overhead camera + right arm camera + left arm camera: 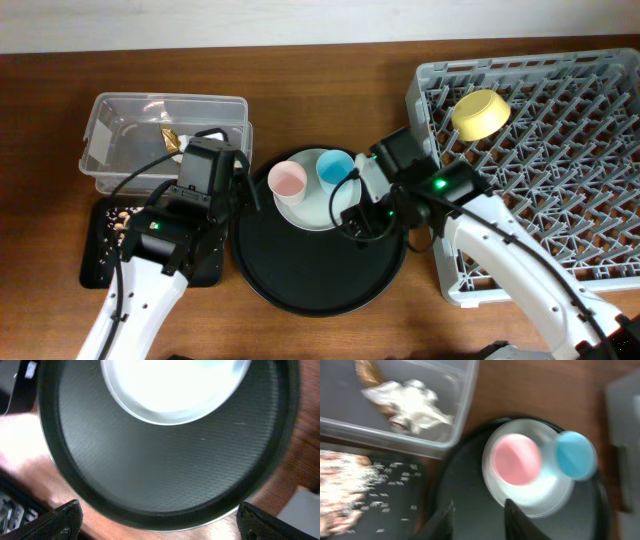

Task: Sort waste into correct bins and load items into the dishwasher rack
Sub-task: 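Reach the left gripper to the pink cup and lift it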

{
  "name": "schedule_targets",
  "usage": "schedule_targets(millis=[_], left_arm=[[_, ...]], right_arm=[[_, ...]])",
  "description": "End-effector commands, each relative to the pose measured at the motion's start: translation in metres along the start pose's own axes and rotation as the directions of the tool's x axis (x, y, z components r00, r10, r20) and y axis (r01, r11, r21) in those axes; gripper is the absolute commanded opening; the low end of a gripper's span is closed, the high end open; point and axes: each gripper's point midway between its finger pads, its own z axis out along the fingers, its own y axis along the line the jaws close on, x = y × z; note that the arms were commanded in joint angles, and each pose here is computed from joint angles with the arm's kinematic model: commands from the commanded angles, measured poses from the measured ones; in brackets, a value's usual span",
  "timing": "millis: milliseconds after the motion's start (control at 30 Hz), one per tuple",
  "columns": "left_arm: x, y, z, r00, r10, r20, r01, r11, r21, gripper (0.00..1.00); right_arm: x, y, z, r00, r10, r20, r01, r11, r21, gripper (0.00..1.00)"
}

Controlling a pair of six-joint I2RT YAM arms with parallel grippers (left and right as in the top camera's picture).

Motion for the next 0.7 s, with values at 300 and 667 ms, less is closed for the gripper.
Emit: schedule_targets(millis=[300, 667], left_arm=[[0.047, -0.025, 0.079, 0.955, -0.044, -0.292, 0.063, 0.996, 0.059, 0.43], [0.051, -0.028, 0.114, 0.951, -0.046, -0.306, 0.064, 0.997, 0.049, 0.46]], right_arm=[[0.002, -0.046, -0.006, 0.99, 0.139, 0.007, -0.139, 0.988, 0.07, 0.99], [0.003, -0.046, -0.006, 0.99, 0.14, 0.003, -0.14, 0.988, 0.07, 0.99]])
